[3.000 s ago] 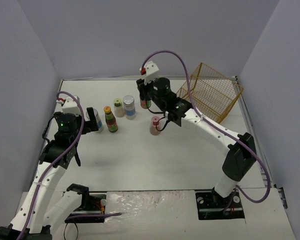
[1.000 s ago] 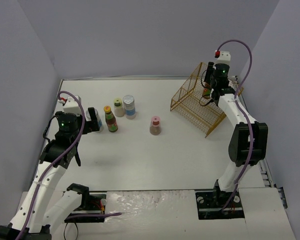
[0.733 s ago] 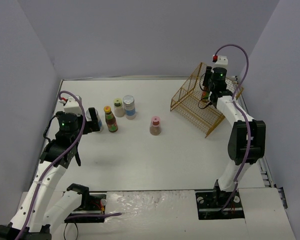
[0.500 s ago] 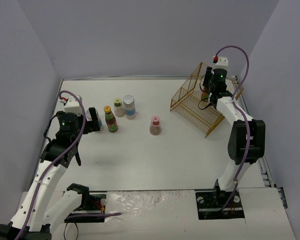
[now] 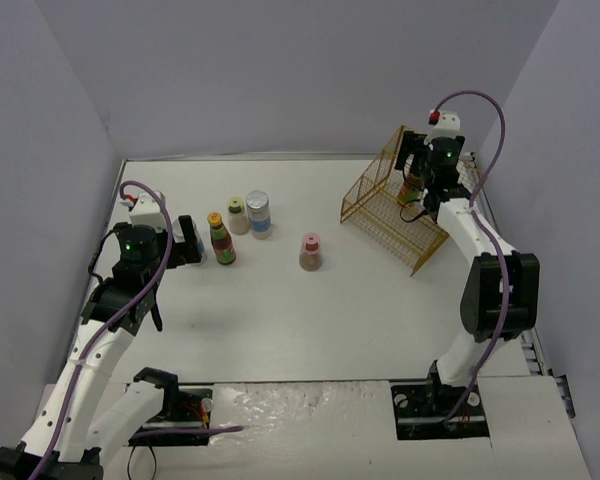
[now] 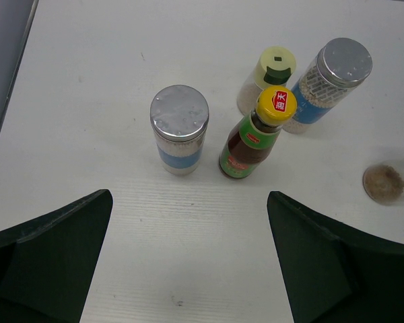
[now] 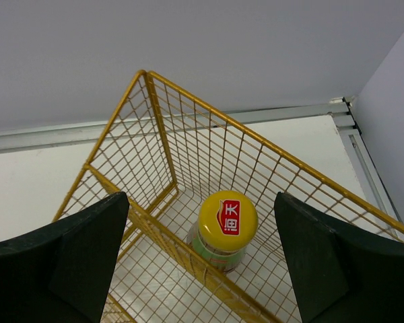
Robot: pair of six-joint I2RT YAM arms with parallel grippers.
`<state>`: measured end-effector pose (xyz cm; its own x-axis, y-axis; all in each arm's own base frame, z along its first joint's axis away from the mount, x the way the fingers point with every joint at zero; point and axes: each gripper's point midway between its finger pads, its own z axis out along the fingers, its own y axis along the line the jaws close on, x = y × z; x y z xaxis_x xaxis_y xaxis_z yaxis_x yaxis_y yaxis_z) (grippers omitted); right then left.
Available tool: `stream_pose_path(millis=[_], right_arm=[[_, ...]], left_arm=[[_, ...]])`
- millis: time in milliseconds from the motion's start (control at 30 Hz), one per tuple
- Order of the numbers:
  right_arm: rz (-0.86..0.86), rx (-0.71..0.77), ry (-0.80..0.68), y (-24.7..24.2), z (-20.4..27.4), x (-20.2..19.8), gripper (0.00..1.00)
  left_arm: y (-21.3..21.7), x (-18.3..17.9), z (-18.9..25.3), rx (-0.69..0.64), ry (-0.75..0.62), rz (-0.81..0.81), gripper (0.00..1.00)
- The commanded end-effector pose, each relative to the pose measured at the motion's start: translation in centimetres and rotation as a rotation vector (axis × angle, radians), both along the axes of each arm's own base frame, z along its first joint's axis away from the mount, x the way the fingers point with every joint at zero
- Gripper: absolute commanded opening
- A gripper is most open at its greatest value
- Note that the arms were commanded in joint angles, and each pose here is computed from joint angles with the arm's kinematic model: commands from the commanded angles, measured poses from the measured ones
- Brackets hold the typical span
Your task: Organize the condiment bottles
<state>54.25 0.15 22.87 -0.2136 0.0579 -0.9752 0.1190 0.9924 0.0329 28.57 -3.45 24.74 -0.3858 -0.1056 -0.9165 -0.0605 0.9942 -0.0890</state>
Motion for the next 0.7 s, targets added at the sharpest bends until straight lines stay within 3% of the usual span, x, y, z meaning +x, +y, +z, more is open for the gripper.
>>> stream_pose_path(millis=[0,233,667], right_arm=[[0.091,0.021,-0.196,2.0,10.4,-2.2,0.87],[0.319,0.013,-0.162,10.0,12.5,-7.1,0.92],[0.796,0.022,-0.159,31.2,8.6,-16.8,0.98]], left_arm=[[-0.6,0.9,2.3,-0.026,-0.084,-0.017,0.97],[-0.9,0.9,2.3,-0.028,-0.087,-0.039,0.97],[-0.9,0.6,3.0,-0.026,-0.116,-0.053,0.97]])
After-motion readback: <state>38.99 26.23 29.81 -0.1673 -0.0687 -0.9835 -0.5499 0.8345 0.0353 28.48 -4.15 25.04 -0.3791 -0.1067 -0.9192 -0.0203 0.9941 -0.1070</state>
